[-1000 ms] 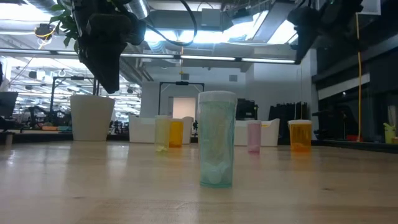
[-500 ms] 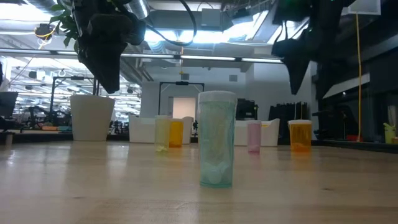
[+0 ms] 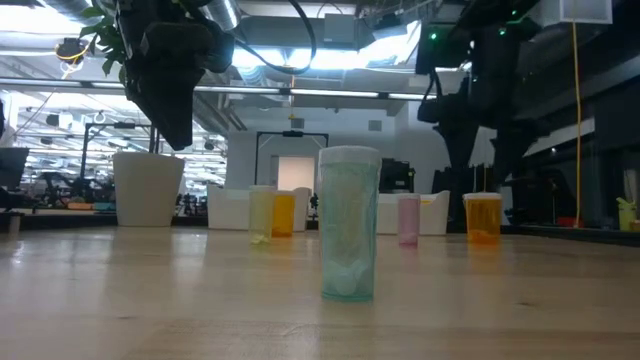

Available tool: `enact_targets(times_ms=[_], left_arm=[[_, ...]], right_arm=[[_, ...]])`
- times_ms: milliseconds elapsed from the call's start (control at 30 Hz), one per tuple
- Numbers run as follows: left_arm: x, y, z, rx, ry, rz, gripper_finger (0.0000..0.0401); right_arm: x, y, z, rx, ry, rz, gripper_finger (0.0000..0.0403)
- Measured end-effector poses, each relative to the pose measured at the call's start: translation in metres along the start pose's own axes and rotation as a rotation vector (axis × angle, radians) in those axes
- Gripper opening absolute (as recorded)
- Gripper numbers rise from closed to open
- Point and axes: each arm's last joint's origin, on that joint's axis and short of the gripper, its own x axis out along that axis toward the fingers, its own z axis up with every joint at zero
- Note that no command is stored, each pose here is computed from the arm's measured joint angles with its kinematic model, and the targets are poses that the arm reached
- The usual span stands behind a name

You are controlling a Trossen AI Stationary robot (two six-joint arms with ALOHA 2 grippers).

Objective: Pick and place medicine bottles into bin by pill shape (circle, oval)
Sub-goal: Put the bottom right orange capsule bottle into the right white bin

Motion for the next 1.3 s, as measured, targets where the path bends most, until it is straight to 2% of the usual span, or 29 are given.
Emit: enact_targets(times_ms=[633,1033,1300], left_arm=[[0.0,0.0,0.0,0.001,0.0,0.0,0.0147],[0.0,0.0,0.0,0.001,-0.005,0.005,0.0147],[0.0,0.0,0.0,0.024,-0.005,0.006,0.0147]], right_arm=[[0.032,0.006,0.007,-0.043,0.051,-0.093,0.033],[0.033,0.007,0.006,-0.048,0.069,-0.078,0.0329],[0.033,0.007,0.006,-0.042,0.069,-0.078,0.0278]])
